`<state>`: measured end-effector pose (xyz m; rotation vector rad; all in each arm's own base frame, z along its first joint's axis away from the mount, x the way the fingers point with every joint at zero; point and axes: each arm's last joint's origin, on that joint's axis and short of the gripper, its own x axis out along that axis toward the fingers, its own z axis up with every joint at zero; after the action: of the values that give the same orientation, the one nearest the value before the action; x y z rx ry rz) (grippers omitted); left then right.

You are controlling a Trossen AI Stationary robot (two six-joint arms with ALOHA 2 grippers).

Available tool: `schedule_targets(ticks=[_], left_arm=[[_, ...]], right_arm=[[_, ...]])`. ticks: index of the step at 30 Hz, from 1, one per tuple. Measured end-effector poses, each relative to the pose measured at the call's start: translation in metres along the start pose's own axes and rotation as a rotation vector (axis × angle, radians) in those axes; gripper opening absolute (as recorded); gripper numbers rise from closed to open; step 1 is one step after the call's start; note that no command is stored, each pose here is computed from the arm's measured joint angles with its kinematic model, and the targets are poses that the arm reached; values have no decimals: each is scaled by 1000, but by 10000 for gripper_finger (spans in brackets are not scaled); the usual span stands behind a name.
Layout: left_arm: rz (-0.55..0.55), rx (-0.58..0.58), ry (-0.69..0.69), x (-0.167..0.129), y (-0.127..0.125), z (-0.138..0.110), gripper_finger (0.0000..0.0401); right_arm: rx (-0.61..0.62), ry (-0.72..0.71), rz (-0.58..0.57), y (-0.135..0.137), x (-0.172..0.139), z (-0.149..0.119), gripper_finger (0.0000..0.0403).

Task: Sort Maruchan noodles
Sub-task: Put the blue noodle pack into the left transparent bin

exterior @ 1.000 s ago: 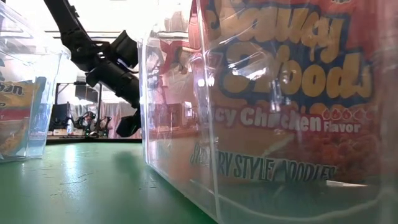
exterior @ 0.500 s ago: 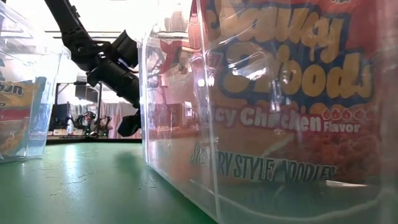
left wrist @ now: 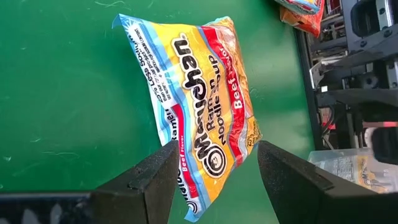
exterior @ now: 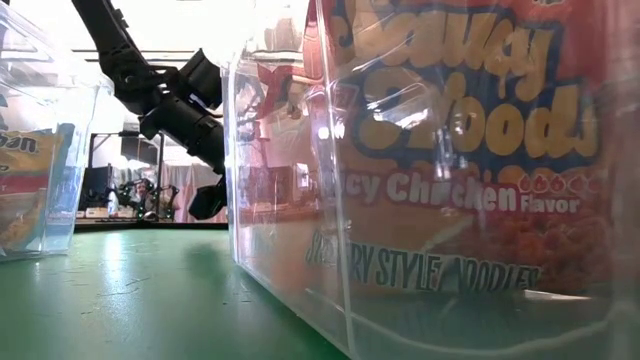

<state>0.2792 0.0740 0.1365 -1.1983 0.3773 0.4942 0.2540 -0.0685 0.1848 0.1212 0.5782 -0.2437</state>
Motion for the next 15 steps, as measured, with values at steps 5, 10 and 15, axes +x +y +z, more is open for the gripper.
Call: schedule_targets(ticks=[5, 10, 15], left_arm=[[22, -15, -49, 0, 1, 2, 201], [39, -20, -53, 7, 0, 3, 201], [44, -21, -41, 18, -2, 5, 201]], right_arm=[[154, -99, 11, 0, 0, 10, 109], [215, -179, 26, 1, 0, 17, 109], [371, -153, 34, 0, 10, 11, 109]])
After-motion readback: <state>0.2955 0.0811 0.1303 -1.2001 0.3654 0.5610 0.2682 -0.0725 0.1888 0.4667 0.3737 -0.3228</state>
